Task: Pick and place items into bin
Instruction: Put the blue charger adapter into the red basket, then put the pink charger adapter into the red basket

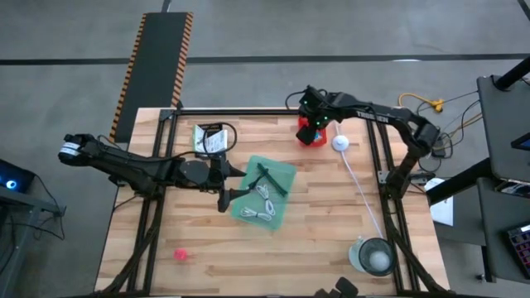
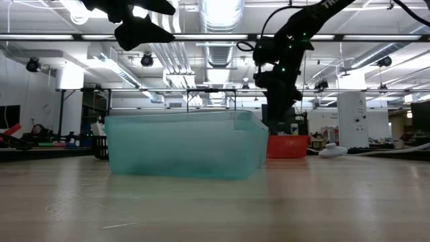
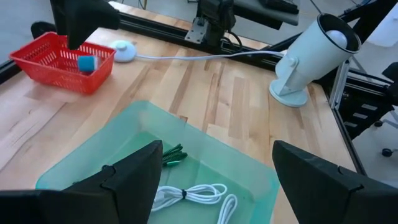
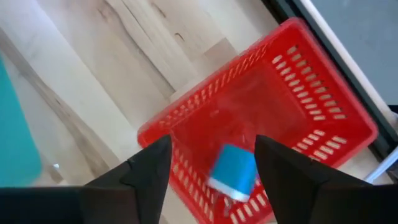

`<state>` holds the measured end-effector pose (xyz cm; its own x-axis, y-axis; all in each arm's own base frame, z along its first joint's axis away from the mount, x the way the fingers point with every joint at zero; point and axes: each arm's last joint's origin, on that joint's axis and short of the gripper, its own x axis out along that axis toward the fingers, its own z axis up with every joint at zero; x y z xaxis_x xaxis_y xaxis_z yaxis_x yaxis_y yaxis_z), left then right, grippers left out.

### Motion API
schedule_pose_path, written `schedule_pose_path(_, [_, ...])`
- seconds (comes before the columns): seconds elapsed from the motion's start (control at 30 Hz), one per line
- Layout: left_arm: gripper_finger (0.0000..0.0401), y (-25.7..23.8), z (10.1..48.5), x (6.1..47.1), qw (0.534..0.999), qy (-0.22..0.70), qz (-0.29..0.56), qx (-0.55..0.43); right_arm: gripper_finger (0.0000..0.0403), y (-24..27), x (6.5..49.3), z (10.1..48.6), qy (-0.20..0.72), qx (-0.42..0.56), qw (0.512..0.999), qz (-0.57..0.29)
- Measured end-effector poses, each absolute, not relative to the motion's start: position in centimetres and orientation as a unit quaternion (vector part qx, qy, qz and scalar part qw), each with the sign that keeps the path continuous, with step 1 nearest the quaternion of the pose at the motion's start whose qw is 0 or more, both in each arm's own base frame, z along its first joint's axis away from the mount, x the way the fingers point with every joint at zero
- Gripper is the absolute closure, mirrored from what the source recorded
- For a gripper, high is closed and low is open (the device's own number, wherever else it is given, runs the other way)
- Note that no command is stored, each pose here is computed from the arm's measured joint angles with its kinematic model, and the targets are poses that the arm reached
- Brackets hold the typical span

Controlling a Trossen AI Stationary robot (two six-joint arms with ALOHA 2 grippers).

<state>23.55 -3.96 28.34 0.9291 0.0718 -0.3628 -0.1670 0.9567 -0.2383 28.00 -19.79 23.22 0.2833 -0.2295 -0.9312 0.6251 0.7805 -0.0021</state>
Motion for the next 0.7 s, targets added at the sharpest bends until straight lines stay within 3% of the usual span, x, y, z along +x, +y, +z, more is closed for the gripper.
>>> schedule_pose_path(0.17, [0.0115,-4.0,28.3,23.6,0.973,0.178,0.06,-0.135,0.0189,-19.6,27.9,24.1,0.508,0.186,0.792,-0.281])
schedule_pose_path(0.33, [0.0115,-4.1,28.1,23.4,0.965,0.195,0.044,-0.169,0.0198,-18.2,29.1,25.1,0.44,0.145,0.852,-0.243])
schedule_pose_path(0.53, [0.0115,-4.2,27.0,22.6,0.941,0.261,0.054,-0.208,0.0207,-14.3,30.7,25.5,0.29,0.079,0.95,-0.086])
schedule_pose_path(0.7, [0.0115,-4.6,26.6,22.2,0.927,0.287,0.06,-0.236,0.0209,-10.4,31.0,24.0,0.153,0.0,0.987,0.047])
